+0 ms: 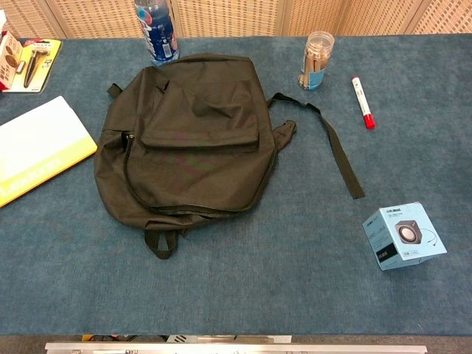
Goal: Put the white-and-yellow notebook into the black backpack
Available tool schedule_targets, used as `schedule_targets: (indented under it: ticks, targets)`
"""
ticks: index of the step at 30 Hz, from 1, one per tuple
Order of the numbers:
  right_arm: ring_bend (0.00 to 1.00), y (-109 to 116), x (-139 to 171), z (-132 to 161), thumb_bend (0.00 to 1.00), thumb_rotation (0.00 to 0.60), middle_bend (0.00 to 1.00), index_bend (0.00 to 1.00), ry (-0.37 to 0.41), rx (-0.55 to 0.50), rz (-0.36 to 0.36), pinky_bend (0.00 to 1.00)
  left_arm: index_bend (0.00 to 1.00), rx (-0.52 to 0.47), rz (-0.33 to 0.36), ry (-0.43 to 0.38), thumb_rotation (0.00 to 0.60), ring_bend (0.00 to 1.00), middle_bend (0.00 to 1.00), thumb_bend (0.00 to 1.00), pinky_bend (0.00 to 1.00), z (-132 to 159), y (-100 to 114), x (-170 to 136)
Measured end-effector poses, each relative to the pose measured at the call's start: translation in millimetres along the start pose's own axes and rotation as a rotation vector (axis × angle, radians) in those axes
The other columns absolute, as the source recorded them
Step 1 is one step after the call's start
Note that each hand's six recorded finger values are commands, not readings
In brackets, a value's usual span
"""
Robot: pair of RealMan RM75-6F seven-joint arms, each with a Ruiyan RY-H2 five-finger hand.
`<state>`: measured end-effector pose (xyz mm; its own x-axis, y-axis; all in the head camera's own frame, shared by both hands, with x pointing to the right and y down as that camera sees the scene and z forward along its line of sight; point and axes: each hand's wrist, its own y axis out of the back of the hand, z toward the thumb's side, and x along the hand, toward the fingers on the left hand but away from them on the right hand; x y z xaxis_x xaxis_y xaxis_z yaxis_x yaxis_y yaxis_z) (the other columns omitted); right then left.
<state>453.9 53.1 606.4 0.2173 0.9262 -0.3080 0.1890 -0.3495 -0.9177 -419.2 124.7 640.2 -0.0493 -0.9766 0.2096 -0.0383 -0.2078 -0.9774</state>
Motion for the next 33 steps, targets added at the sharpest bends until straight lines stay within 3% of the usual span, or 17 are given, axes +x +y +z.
schedule_targets:
  ticks: [11,21,33]
  targets:
    - [0.26,1.9,-6.6,6.6,0.27,0.6,0.37,0.34,0.025,0.001,-0.001,0.47,0.27,0.002,0.004,0.001,0.6,0.21,0.24,0.02,0.28,-1.2,1.7,-0.6]
    - [0.26,23.2,-21.8,7.3,0.27,0.6,0.37,0.34,0.027,-0.02,-0.045,0.47,0.27,0.03,-0.013,-0.042,0.6,0.21,0.24,0.02,0.28,9.2,-1.8,8.9]
    - [0.26,27.9,-28.9,12.0,0.27,0.6,0.37,0.34,0.04,-0.023,-0.047,0.47,0.25,0.05,-0.12,-0.103,0.6,0.21,0.23,0.02,0.28,34.9,-29.0,28.6]
